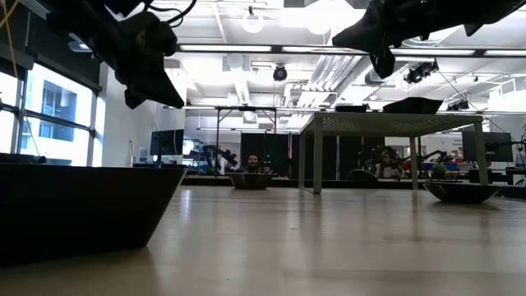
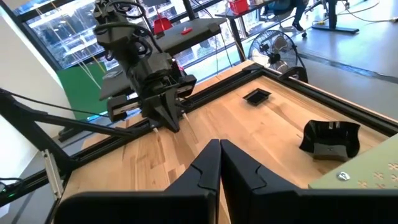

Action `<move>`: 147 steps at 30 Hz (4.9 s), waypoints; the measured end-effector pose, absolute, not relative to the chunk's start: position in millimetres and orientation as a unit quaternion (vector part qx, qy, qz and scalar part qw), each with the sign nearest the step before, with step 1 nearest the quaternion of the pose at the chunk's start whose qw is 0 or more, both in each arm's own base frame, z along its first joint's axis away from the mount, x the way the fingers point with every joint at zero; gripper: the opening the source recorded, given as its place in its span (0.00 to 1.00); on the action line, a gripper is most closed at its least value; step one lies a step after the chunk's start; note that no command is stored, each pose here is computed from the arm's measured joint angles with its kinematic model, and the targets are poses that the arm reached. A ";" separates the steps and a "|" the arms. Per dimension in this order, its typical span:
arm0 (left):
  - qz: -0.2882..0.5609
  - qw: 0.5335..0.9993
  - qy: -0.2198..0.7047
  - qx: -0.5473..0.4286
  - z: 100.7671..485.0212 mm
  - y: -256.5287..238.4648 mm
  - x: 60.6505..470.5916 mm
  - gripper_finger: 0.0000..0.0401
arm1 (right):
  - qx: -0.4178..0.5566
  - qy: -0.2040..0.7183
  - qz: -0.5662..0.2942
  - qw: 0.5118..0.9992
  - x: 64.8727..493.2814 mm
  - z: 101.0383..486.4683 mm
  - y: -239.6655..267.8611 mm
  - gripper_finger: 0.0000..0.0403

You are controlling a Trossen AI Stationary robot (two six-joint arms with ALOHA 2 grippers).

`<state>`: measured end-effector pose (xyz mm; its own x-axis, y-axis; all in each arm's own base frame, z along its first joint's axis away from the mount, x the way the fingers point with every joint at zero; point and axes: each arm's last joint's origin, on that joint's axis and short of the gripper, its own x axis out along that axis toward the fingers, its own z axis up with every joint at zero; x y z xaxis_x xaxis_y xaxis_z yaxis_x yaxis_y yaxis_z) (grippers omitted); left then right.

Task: Pick & Place Mini shaped plates
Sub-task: Stack the black distorted square plate on top of the black distorted square plate on the shelf

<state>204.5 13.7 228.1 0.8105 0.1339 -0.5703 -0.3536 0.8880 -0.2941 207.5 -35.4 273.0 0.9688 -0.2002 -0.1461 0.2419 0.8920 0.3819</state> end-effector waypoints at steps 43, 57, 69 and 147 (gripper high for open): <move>0.001 0.813 0.500 -0.299 189.4 -123.7 241.9 0.28 | 0.147 0.056 -0.092 0.983 208.0 274.0 -34.4 0.01; -0.016 0.795 0.518 -0.315 180.8 -151.1 289.4 0.28 | 0.148 0.067 -0.094 0.982 207.7 271.8 -34.4 0.01; 0.010 0.761 0.562 -0.323 166.1 -152.7 290.0 0.15 | 0.150 0.076 -0.098 0.981 207.4 270.0 -34.4 0.01; 0.007 0.810 0.521 -0.270 230.5 -26.0 283.8 0.00 | 0.158 0.042 -0.118 0.979 198.2 280.2 -33.9 0.01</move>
<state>283.8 -26.0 230.5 0.4580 -0.2706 -0.8468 -0.2925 0.8536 -0.4310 198.2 -33.9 280.2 0.9684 -0.2183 -0.1204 0.2451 0.9218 0.3004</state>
